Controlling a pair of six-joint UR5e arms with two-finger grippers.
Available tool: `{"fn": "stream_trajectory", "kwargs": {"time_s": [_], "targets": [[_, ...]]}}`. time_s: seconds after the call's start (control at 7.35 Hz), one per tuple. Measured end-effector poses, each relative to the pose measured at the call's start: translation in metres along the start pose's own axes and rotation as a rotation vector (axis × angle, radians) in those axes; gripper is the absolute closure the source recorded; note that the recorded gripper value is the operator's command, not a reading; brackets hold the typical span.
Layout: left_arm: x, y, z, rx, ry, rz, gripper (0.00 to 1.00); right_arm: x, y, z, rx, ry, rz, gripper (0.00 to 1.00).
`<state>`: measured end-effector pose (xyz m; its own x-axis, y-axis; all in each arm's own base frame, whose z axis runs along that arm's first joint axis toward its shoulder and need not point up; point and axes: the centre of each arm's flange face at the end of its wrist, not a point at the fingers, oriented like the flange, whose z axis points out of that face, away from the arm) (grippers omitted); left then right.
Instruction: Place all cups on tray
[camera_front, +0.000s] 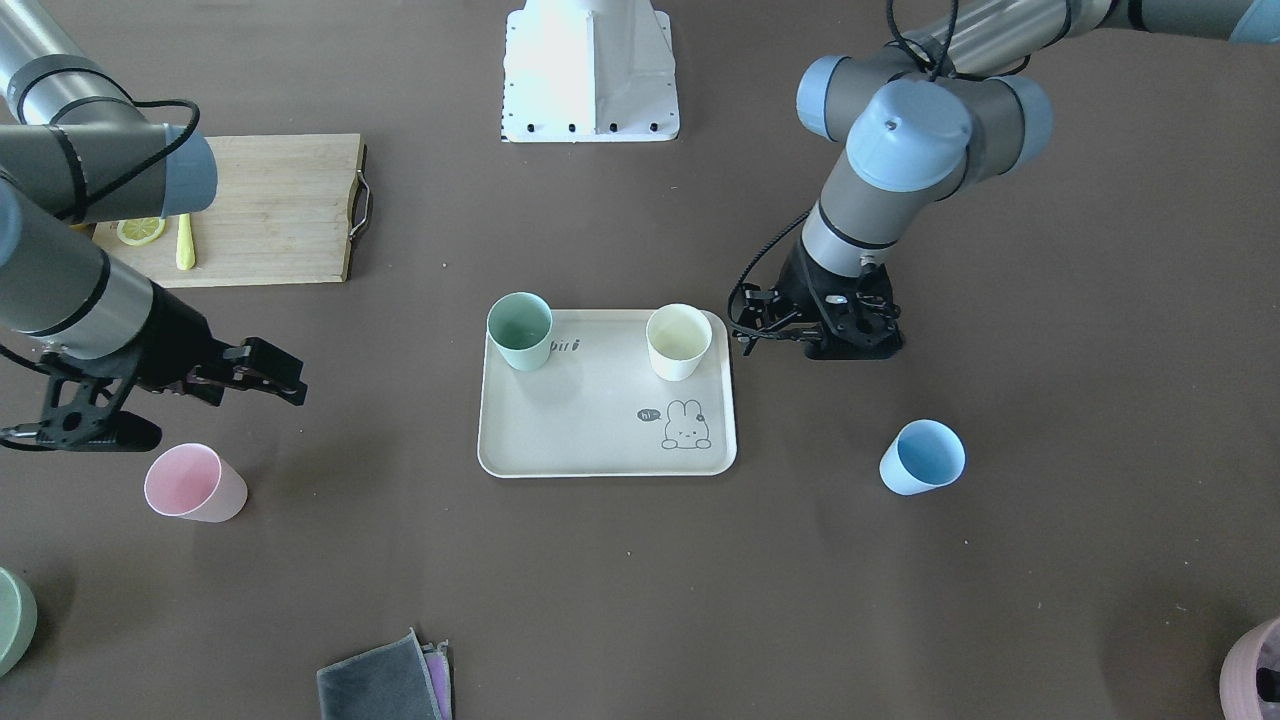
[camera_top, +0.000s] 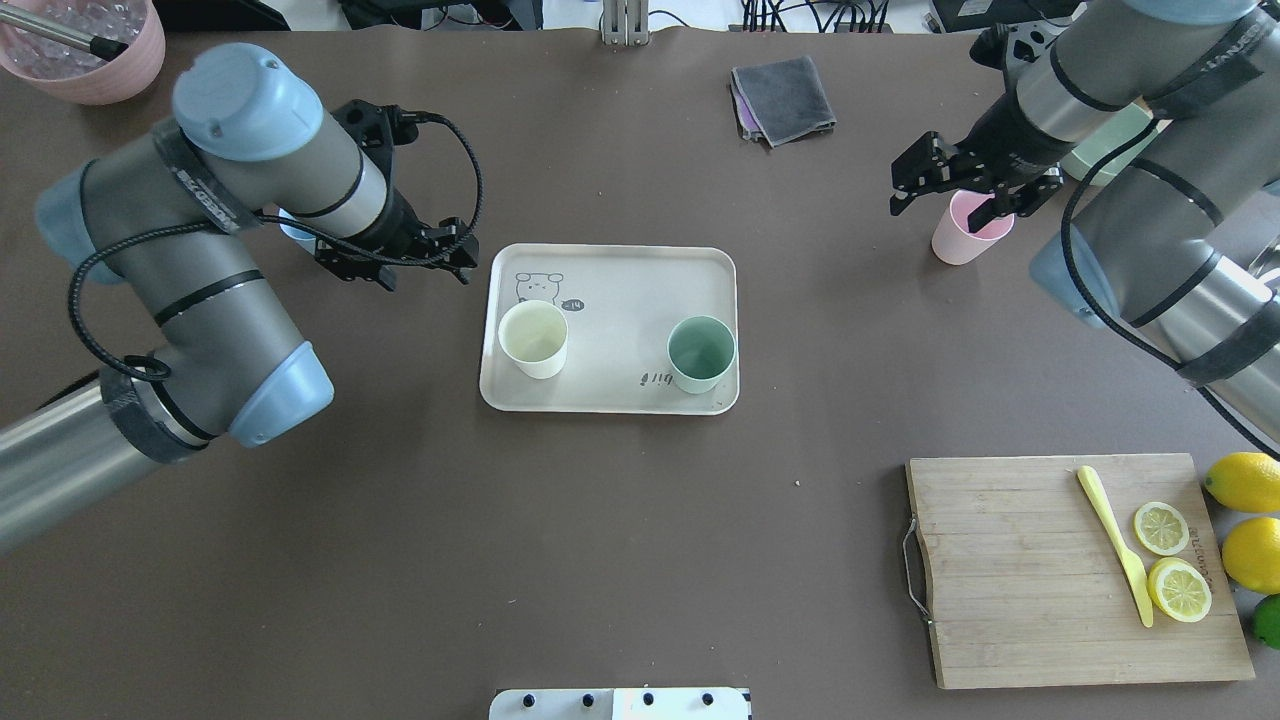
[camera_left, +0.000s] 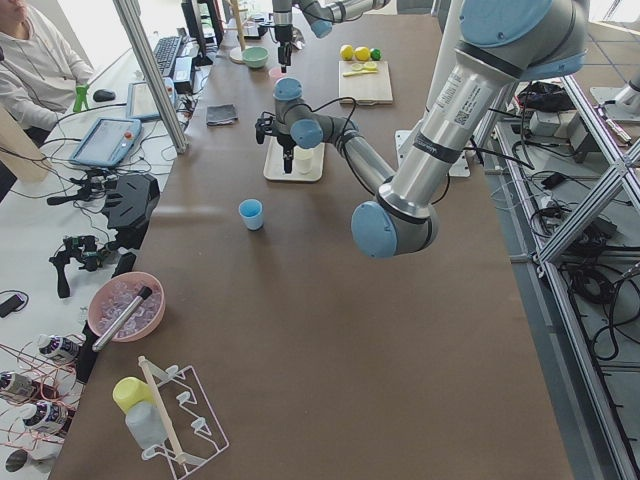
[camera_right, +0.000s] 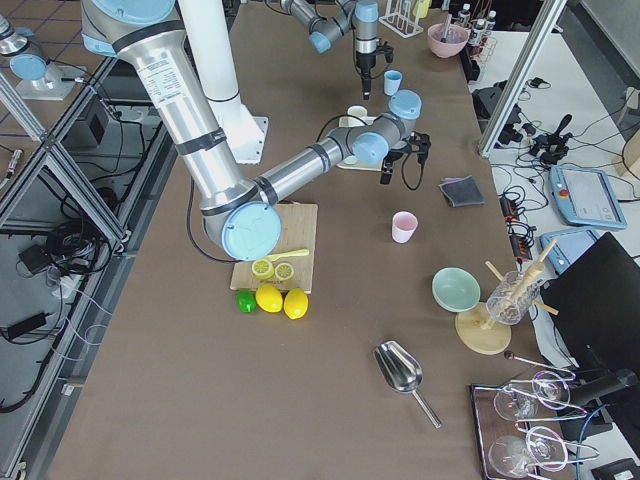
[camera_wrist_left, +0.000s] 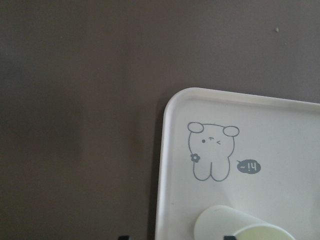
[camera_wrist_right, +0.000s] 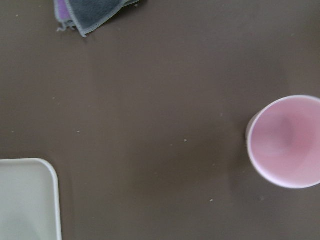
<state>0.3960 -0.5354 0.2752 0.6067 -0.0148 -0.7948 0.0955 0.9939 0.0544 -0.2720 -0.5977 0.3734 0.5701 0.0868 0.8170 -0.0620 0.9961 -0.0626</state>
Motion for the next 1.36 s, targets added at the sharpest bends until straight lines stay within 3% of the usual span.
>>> {"fn": "stream_trajectory", "kwargs": {"time_s": [0.41, 0.68, 0.82, 0.95, 1.09, 1.36], "targets": [[-0.102, -0.043, -0.037, 0.030, -0.072, 0.135, 0.02, 0.073, -0.039, 0.017, -0.001, 0.120, 0.002, 0.00], [-0.143, -0.058, -0.045, 0.039, -0.109, 0.178, 0.02, 0.088, -0.043, 0.041, -0.016, 0.161, 0.019, 0.04], [-0.157, -0.064, -0.048, 0.043, -0.123, 0.187, 0.02, 0.095, -0.045, 0.058, -0.016, 0.166, 0.022, 0.31], [-0.169, -0.070, -0.048, 0.042, -0.136, 0.196, 0.02, 0.099, -0.045, 0.073, -0.012, 0.162, 0.028, 0.95], [-0.181, -0.076, -0.045, 0.036, -0.151, 0.205, 0.04, 0.100, -0.044, 0.081, -0.010, 0.159, 0.034, 1.00], [-0.204, -0.087, -0.026, 0.011, -0.174, 0.195, 0.10, 0.090, -0.042, 0.080, -0.010, 0.138, 0.026, 1.00]]}}
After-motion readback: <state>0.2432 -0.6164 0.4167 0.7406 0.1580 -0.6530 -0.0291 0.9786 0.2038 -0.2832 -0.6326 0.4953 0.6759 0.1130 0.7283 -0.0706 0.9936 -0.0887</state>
